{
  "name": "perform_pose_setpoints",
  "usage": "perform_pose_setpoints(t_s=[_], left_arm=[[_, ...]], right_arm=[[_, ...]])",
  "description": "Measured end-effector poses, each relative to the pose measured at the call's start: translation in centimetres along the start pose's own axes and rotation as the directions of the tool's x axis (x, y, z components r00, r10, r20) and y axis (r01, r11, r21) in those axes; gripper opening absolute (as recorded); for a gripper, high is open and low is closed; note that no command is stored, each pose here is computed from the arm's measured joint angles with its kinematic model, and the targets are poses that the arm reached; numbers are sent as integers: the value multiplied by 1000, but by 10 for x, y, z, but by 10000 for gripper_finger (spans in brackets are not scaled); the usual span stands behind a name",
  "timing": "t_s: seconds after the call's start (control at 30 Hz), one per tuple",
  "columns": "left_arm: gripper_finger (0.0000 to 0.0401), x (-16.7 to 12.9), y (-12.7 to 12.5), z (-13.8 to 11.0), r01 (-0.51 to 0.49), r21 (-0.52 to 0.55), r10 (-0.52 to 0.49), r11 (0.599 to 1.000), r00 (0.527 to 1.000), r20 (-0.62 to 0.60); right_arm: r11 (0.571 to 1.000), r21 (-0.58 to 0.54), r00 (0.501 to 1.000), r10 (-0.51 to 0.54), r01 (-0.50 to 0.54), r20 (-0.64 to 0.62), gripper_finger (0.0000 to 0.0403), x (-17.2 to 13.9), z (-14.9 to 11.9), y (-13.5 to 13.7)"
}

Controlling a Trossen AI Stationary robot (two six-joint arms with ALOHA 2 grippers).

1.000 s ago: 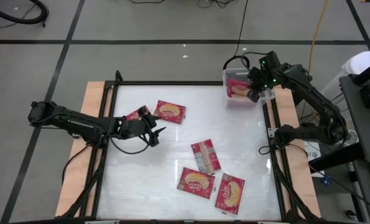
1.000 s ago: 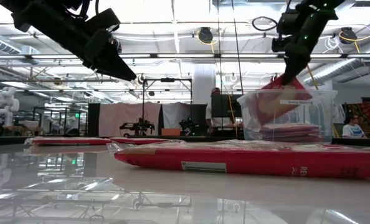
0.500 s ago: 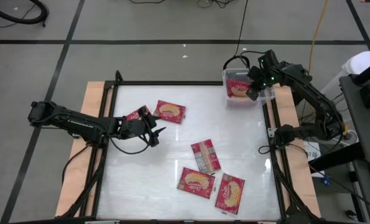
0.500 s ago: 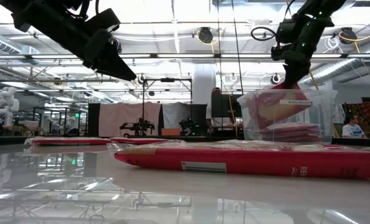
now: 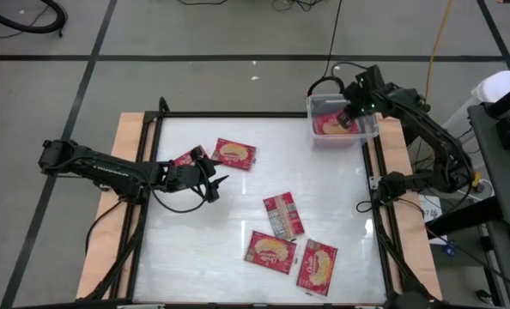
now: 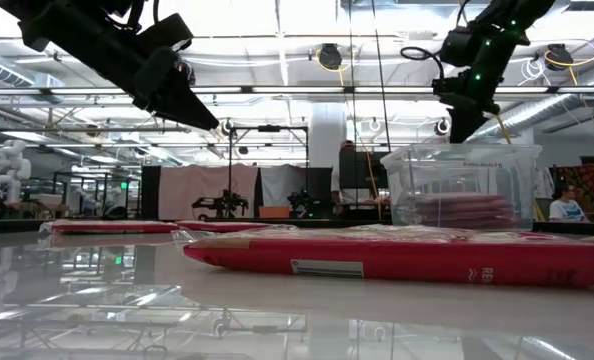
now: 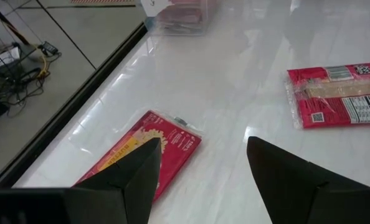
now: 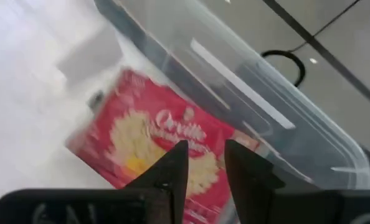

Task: Sort popcorn bags into baskets
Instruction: Put the red popcorn bag into the transparent bin

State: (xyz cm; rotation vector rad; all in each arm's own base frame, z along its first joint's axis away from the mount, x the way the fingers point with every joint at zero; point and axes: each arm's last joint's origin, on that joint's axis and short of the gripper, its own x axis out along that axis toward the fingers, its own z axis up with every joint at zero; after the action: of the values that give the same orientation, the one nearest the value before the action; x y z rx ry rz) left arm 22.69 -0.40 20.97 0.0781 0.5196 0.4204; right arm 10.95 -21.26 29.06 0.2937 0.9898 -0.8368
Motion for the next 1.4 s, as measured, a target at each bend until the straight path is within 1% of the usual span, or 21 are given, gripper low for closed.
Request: perform_pose_setpoints(t_s=[0.07,0.17,0.27,0.37,0.4,0.5,0.6,0.63,0.7,0.73,0.87,0.9,1.0,1.1,1.2,1.4], left_arm=[[244,0,0,0,0,0,0,1000,1000,0],[244,0,0,-1,-1,5,1,1000,1000,-8],[244,1,3,-4,-14,17,14,1000,999,-37],[244,3,8,-7,-42,28,44,999,996,-78],[243,4,10,-9,-50,30,53,998,994,-92],[244,9,13,-13,-73,41,78,996,988,-132],[244,16,14,-16,-85,50,92,995,984,-153],[243,20,14,-19,-89,55,97,995,981,-167],[244,26,14,-25,-96,68,109,993,971,-211],[243,29,14,-27,-103,65,115,993,968,-224],[243,40,13,-38,-126,47,134,991,949,-285],[244,43,13,-40,-130,44,137,991,945,-297],[243,49,14,-47,-144,47,151,988,930,-335],[243,54,17,-52,-168,26,165,985,914,-369],[243,57,23,-56,-173,-2,157,985,900,-406],[244,58,36,-60,-204,8,186,979,872,-452]], right_arm=[[998,47,998,45,-47,44,100,-2,3,3],[981,81,980,165,-174,108,100,-9,6,13],[959,61,948,262,-277,181,100,-18,9,33],[938,-6,900,333,-346,281,100,-27,7,60],[927,-45,873,366,-372,322,100,-30,6,70],[868,-185,759,494,-461,424,100,-38,-2,103],[805,-274,642,588,-527,493,100,-38,-16,135],[792,-294,618,604,-534,503,100,-36,-22,145],[777,-328,592,625,-538,510,100,-29,-37,165],[775,-339,588,628,-533,511,100,-25,-44,174],[774,-383,596,633,-504,494,100,-7,-72,209],[771,-396,597,637,-499,487,100,-3,-79,218],[750,-447,578,661,-488,477,100,6,-93,239],[729,-480,567,683,-488,461,100,15,-103,257],[720,-494,564,692,-488,451,100,24,-110,272],[689,-520,528,723,-505,446,100,40,-120,294]])
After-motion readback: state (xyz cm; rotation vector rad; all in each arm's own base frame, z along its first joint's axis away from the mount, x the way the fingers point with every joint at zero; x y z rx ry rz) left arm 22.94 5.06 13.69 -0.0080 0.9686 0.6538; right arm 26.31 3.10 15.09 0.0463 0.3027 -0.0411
